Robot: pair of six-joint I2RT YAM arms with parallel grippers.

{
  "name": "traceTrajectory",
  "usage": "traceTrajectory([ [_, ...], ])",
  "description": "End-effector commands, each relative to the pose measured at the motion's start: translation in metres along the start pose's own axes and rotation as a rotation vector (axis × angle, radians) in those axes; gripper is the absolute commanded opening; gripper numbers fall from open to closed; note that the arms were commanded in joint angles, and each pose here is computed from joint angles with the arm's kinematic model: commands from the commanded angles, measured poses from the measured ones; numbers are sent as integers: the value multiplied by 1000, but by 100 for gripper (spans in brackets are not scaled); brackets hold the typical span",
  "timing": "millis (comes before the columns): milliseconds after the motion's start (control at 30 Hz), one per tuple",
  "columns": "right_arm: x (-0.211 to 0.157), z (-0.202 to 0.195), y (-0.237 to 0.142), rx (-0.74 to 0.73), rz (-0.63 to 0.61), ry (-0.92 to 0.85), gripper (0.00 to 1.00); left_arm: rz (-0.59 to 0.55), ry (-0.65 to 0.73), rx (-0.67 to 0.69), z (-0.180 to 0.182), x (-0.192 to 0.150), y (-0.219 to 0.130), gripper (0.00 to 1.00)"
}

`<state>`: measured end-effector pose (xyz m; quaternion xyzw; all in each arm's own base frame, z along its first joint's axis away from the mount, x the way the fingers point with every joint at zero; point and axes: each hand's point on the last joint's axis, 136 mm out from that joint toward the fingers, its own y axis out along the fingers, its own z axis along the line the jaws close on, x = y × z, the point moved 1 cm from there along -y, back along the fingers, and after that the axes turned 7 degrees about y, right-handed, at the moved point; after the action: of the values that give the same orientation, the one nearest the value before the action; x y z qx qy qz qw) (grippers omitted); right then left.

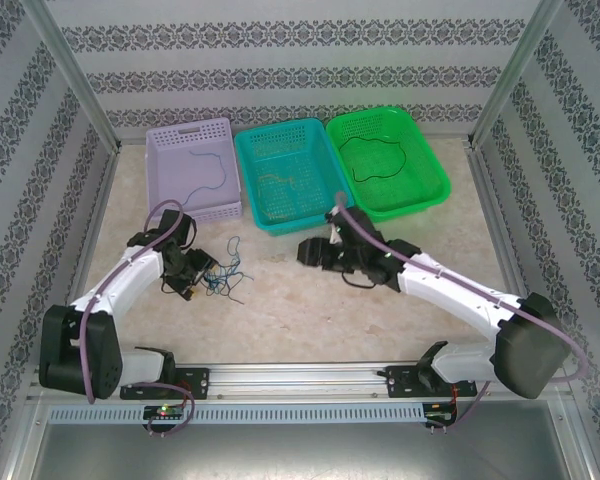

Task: Untangle the cables

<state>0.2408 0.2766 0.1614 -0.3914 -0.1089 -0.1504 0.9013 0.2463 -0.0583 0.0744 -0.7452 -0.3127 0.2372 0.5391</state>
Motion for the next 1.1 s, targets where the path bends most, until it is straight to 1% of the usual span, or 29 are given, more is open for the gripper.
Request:
traceTrajectory([
  [0, -36, 11, 22, 41, 128, -82, 58, -41, 122, -70, -21, 19, 2, 65],
  [33, -49, 15, 32, 40, 178, -96, 56, -45, 135, -60, -21, 22, 3, 64],
  [100, -68, 25, 50, 30, 232, -140, 55, -41, 155, -24, -18, 24, 4, 60],
  [200, -81, 34, 77, 27, 251, -157, 55, -49, 185, 24, -11, 28, 5, 54],
  [300, -78, 38, 101, 31, 238, -90, 52, -69, 203, 25, -10, 33, 5, 53],
  [433, -71, 46, 124, 26, 203, -19, 49, -63, 219, -2, -16, 38, 15, 53],
  [533, -63, 48, 128, 1, 158, 6, 48, -32, 220, -27, -20, 36, 28, 52],
  [667, -49, 43, 119, -43, 95, -5, 49, 2, 243, -74, -27, 28, 42, 47],
  [733, -43, 41, 116, -52, 82, 2, 49, 22, 282, -63, -28, 21, 48, 40],
  [800, -38, 38, 113, -59, 70, 13, 49, 39, 336, -42, -28, 11, 53, 25],
  [867, -33, 32, 109, -74, 55, 27, 49, 46, 399, -19, -27, 2, 55, 12],
  [933, -27, 24, 102, -95, 30, 39, 49, 51, 465, 20, -24, -8, 55, 2],
  [1000, -20, 14, 94, -110, 7, 52, 49, 57, 528, 46, -23, -22, 55, 0],
  [1067, -14, 7, 89, -117, -7, 58, 49, 68, 574, 35, -25, -37, 56, 0],
])
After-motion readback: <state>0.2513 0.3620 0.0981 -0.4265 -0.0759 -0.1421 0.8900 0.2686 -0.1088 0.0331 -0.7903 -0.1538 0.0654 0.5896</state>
